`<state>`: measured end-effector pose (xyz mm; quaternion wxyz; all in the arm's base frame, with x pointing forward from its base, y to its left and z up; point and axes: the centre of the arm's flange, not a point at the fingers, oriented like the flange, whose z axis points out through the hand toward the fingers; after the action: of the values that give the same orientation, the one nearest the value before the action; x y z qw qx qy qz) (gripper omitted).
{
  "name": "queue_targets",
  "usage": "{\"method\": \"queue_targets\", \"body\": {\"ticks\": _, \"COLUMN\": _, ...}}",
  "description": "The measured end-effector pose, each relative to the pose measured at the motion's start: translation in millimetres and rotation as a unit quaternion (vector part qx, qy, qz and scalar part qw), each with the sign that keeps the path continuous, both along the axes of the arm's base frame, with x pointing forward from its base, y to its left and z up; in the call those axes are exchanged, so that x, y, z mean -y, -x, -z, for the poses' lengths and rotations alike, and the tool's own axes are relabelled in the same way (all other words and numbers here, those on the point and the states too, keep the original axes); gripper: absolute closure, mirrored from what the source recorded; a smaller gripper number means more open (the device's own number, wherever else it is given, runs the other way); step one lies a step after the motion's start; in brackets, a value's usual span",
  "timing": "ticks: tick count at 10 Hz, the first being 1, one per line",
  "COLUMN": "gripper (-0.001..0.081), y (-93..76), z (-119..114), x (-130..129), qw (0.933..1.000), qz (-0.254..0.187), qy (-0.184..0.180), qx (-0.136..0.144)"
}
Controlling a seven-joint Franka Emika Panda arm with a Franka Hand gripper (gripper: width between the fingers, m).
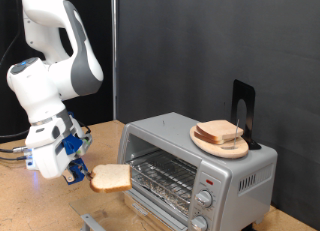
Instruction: Make a piece of toast with the oven
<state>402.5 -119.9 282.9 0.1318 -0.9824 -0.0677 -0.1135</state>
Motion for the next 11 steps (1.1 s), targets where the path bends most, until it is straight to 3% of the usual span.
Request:
{"method": "queue_targets", "body": {"ticks": 3, "gripper": 0.0409, "y": -35.0, "z": -5, "x": -11, "qw": 0.9944, "qz": -0.097, "qy": 0.043, "qx": -0.006}}
{"method": "queue_targets", "body": {"ticks": 7, "gripper": 0.0409, "y": -69.0, "z": -16, "x": -61, "qw": 0.9892, "qz": -0.124, "qy": 0.077, "qx": -0.012}}
{"method": "queue_targets", "body": {"ticks": 11, "gripper": 0.0409, "y": -79.9, "z": -24, "x": -118, "qw": 0.9792, "qz": -0.145, "qy": 0.142, "qx": -0.011}}
